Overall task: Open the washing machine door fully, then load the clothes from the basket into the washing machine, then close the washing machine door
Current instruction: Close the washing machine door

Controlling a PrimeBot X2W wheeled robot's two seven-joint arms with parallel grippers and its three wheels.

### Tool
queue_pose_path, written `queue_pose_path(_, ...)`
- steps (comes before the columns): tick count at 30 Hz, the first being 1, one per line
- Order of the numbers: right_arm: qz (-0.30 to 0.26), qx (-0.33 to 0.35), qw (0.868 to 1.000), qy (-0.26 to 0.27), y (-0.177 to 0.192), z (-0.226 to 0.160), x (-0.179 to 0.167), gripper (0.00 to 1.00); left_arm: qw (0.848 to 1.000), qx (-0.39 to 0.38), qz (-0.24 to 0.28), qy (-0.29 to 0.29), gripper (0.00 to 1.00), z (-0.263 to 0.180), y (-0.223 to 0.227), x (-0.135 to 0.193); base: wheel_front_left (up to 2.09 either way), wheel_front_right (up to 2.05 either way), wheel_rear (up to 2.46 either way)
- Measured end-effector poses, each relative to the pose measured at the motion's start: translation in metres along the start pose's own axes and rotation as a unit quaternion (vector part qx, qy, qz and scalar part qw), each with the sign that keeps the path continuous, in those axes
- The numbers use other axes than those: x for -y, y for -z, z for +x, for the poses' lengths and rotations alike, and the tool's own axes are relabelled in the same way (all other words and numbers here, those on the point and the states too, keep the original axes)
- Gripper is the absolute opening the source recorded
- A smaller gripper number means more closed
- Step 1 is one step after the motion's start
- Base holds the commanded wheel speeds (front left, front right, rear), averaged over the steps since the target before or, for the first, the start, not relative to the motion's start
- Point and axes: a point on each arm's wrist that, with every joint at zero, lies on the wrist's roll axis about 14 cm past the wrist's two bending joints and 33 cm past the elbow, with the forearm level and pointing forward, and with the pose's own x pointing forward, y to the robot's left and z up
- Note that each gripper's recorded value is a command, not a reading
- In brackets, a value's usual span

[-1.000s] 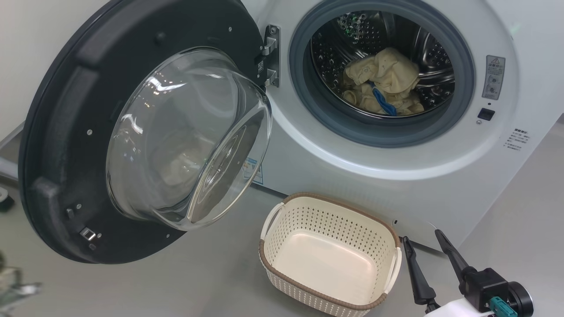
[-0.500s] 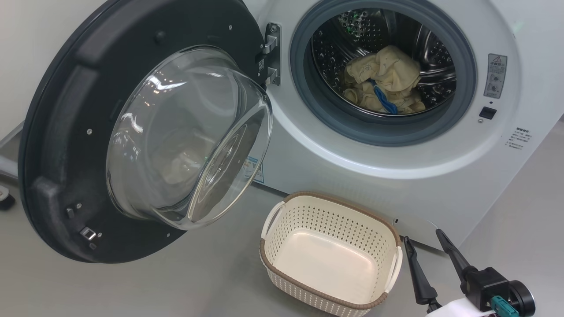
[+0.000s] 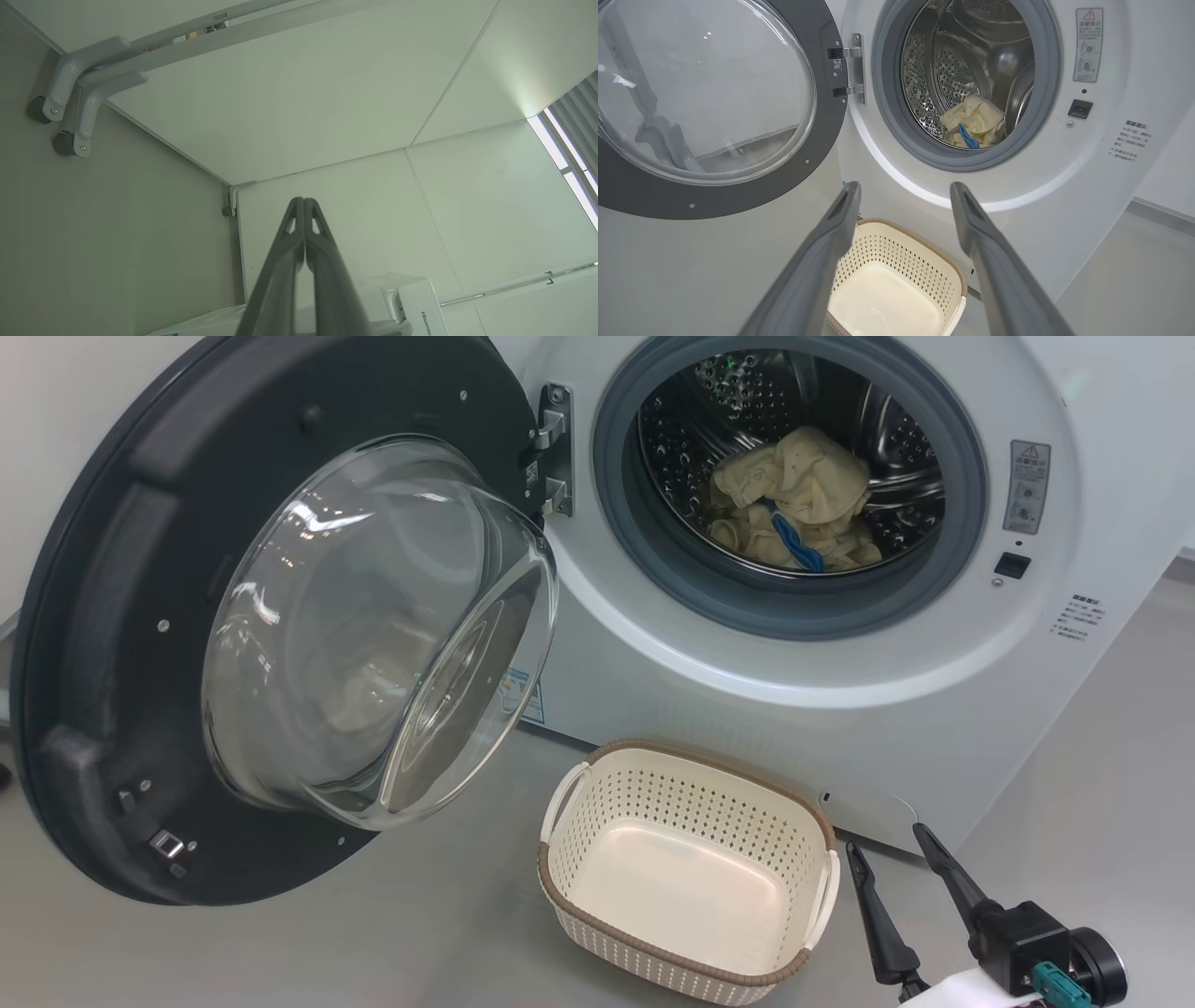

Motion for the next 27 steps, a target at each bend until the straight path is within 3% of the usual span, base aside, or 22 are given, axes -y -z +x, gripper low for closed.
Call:
queue_pose_path(10,0.001,-0.005,1.0,0.013,0.003,-0.002,0.011,1.0,0.989,-0.139,0.045,-0.03,0.0,0.014,0.06,-0.01,0.0,0.0,0.0)
queue_pose_path(15,0.003,-0.011,1.0,0.019,0.006,-0.003,0.017,1.0,0.985,-0.167,0.047,-0.024,0.0,0.026,0.08,-0.003,0.0,0.0,0.0)
queue_pose_path(27,0.008,-0.007,1.0,0.029,0.005,0.002,0.027,1.0,0.963,-0.256,0.064,-0.058,0.0,0.025,0.13,-0.025,0.0,0.0,0.0)
